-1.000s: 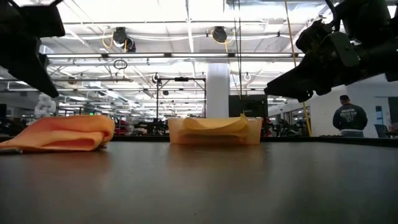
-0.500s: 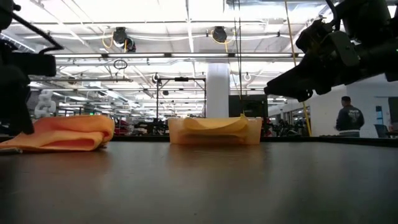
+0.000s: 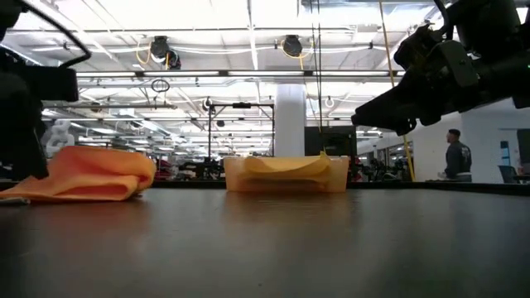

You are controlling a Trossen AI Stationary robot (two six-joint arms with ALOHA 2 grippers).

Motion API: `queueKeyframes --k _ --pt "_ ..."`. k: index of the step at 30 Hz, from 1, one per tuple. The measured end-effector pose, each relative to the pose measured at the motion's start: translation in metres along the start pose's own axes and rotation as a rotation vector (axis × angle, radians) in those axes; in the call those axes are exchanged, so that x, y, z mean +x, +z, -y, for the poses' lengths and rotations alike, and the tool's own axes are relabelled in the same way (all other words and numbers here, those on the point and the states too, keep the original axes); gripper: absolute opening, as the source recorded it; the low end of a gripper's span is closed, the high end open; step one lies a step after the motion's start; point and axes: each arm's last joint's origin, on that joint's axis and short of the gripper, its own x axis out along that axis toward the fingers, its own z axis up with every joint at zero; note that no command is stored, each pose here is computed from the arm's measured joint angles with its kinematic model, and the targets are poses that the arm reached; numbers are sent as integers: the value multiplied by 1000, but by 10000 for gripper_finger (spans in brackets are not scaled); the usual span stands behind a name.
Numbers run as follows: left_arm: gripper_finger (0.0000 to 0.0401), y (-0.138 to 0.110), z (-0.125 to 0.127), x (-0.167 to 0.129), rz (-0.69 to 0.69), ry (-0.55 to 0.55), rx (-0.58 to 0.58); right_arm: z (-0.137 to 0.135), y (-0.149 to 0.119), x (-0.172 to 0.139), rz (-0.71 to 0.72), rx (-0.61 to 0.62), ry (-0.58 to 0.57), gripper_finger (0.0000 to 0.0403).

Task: Fold microfiber towels
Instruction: Fold the orange microfiber towel

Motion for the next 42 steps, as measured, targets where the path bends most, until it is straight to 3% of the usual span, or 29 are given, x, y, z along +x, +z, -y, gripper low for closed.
queueKeyframes --k 2,6,13,17,27,31,42 --pt "151 1 4 2 -5 -32 42 -1 1 0 9 4 23 132" --pt "127 2 4 8 -36 6 81 -11 12 -3 112 29 165 132" --pt "11 12 8 17 -69 -14 163 -29 31 1 206 -83 240 132" --pt "4 33 21 2 -23 -41 238 -41 43 18 172 -150 237 132" --pt "2 97 67 -71 166 -124 488 -59 62 79 151 -298 212 132" --pt "1 112 83 -87 173 -145 570 -56 60 105 108 -318 187 135" --pt "1 138 144 -128 122 -198 825 -50 60 166 94 -315 308 179"
